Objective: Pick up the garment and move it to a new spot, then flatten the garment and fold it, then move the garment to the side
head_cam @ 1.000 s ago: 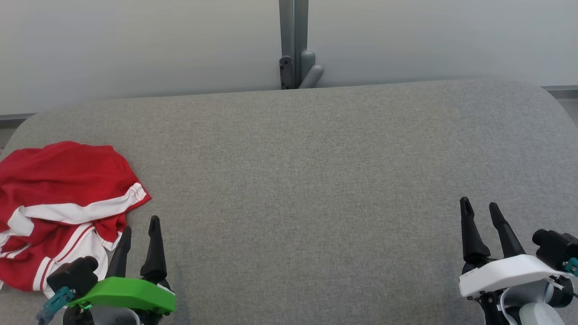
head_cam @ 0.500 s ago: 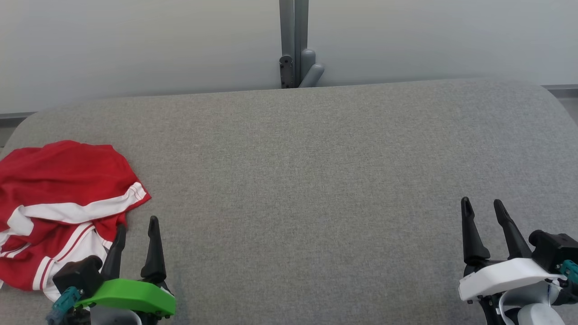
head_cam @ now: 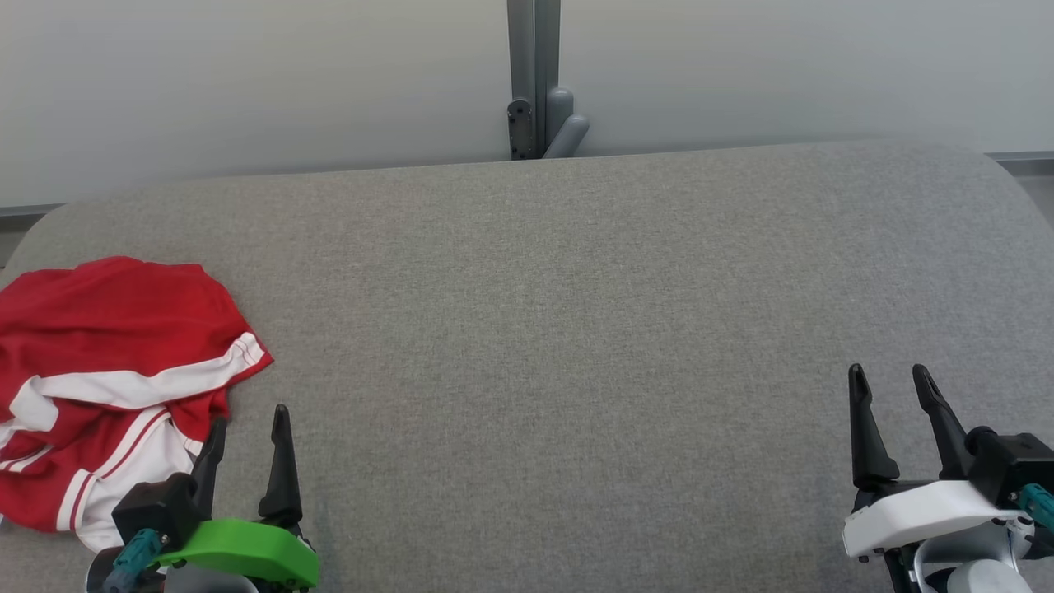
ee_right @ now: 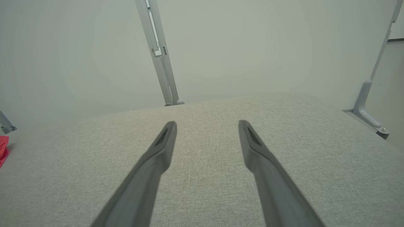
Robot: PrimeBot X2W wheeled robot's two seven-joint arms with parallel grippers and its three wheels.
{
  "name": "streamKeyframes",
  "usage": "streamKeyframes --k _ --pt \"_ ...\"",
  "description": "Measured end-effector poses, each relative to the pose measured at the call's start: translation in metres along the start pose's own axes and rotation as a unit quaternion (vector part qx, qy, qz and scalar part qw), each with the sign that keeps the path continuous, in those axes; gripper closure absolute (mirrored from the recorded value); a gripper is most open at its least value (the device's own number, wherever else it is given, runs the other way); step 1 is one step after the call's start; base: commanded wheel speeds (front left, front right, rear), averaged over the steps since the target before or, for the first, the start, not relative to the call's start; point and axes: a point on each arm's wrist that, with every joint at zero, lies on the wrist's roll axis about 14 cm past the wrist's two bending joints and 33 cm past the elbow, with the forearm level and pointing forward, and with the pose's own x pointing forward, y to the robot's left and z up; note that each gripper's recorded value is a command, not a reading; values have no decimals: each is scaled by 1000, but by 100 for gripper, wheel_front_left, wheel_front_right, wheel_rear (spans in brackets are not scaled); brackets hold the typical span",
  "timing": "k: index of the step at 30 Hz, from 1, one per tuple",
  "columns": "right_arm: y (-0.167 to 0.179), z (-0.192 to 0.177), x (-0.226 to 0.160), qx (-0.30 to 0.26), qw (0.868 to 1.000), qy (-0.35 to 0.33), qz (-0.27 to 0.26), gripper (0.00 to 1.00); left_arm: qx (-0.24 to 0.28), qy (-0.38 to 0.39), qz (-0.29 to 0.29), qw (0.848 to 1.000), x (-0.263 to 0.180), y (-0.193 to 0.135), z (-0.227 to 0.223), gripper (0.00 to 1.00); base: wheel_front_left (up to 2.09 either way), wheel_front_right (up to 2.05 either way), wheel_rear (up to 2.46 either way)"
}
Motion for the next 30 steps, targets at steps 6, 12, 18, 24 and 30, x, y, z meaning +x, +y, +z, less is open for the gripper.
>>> streamKeyframes --k 6,12,18,24,30 --pt "-2 -1 -1 -19 1000 -1 -1 0 25 0 -2 1000 1 1 -1 0 0 0 0" --pt "-4 -2 -4 -35 999 0 -3 0 46 0 -5 999 1 2 -2 0 0 0 0" --pt "-4 -1 -5 -53 999 -4 0 0 65 1 -7 998 0 3 -4 0 0 0 0" --pt "-2 -1 -5 -74 997 -5 6 0 85 -1 -10 996 -1 2 -4 0 0 0 0" --pt "0 -1 -5 -93 996 -6 12 0 103 -4 -13 995 -1 2 -2 0 0 0 0"
